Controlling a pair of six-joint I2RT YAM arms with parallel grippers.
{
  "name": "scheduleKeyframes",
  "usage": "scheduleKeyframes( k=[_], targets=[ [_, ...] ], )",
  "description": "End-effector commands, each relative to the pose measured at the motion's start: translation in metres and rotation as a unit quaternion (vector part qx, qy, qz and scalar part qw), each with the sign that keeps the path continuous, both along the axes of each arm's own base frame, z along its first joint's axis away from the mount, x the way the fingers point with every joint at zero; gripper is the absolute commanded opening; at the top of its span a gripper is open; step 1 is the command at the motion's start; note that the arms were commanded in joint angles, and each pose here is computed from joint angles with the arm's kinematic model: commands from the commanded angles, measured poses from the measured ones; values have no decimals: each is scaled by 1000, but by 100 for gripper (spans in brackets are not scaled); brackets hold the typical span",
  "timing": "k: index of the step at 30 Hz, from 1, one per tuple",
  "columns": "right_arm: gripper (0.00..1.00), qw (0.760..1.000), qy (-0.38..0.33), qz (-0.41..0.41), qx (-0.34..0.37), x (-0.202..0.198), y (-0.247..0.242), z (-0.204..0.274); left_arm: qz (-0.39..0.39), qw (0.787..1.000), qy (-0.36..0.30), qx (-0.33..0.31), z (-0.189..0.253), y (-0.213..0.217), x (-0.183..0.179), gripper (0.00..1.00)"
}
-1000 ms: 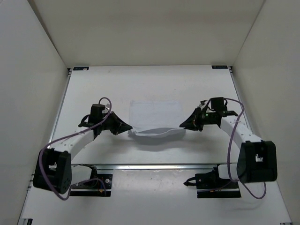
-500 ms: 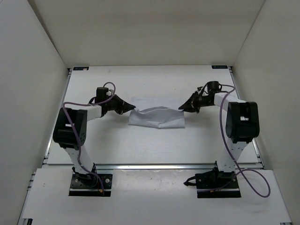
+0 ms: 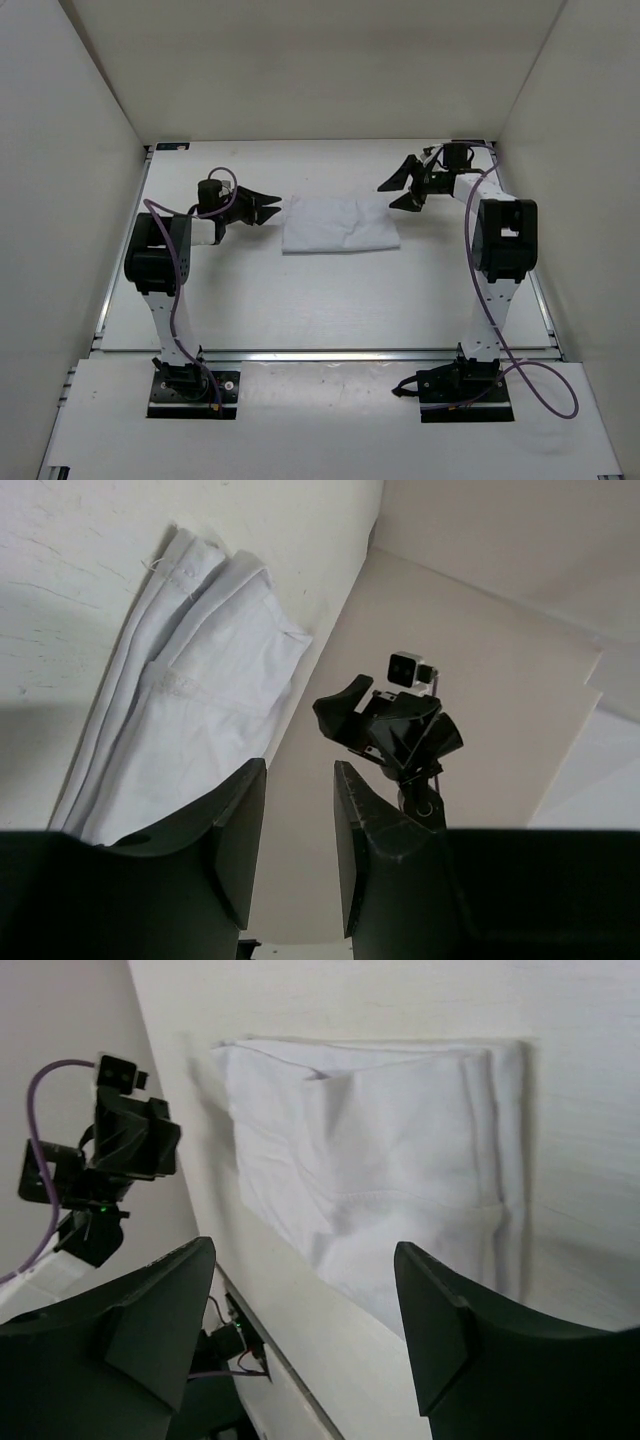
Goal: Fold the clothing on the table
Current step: Fold the skirt
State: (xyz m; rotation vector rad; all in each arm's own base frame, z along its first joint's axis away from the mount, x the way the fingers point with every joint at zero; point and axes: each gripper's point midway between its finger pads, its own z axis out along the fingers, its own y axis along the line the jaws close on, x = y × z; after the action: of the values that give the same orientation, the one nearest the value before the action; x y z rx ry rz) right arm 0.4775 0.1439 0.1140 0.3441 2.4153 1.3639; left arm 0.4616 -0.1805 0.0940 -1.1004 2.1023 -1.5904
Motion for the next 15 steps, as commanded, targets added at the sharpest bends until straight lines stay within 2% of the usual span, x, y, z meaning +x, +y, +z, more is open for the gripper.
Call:
scheduleKeyframes(
  k=[1,3,4,6,7,9,15],
  targets=[
    [69,997,-38,-28,-57,0,-27,4,-1,998,-59,-10,33,4,3,44],
    [70,993,-27,-36,-105,-2,-41,-11,-28,997,-63,16,25,-2,-2,44],
    [70,992,-13,-29,-120,-8,-43,-19,-36,998,-40,26,17,-3,-6,44],
    [70,983,9,-26,-183,-15,-53,-41,-66,993,-52,86,4,-8,-9,44],
    [70,980,12,-18,-198,-18,-53,-48,-70,991,-24,107,-9,-7,-12,44],
    [70,970,21,-4,-241,-24,-56,-64,-95,981,-38,163,-16,-13,-11,43],
    [68,955,41,55,-287,-40,-34,-89,-130,960,14,248,-60,-7,-30,42]
  ],
)
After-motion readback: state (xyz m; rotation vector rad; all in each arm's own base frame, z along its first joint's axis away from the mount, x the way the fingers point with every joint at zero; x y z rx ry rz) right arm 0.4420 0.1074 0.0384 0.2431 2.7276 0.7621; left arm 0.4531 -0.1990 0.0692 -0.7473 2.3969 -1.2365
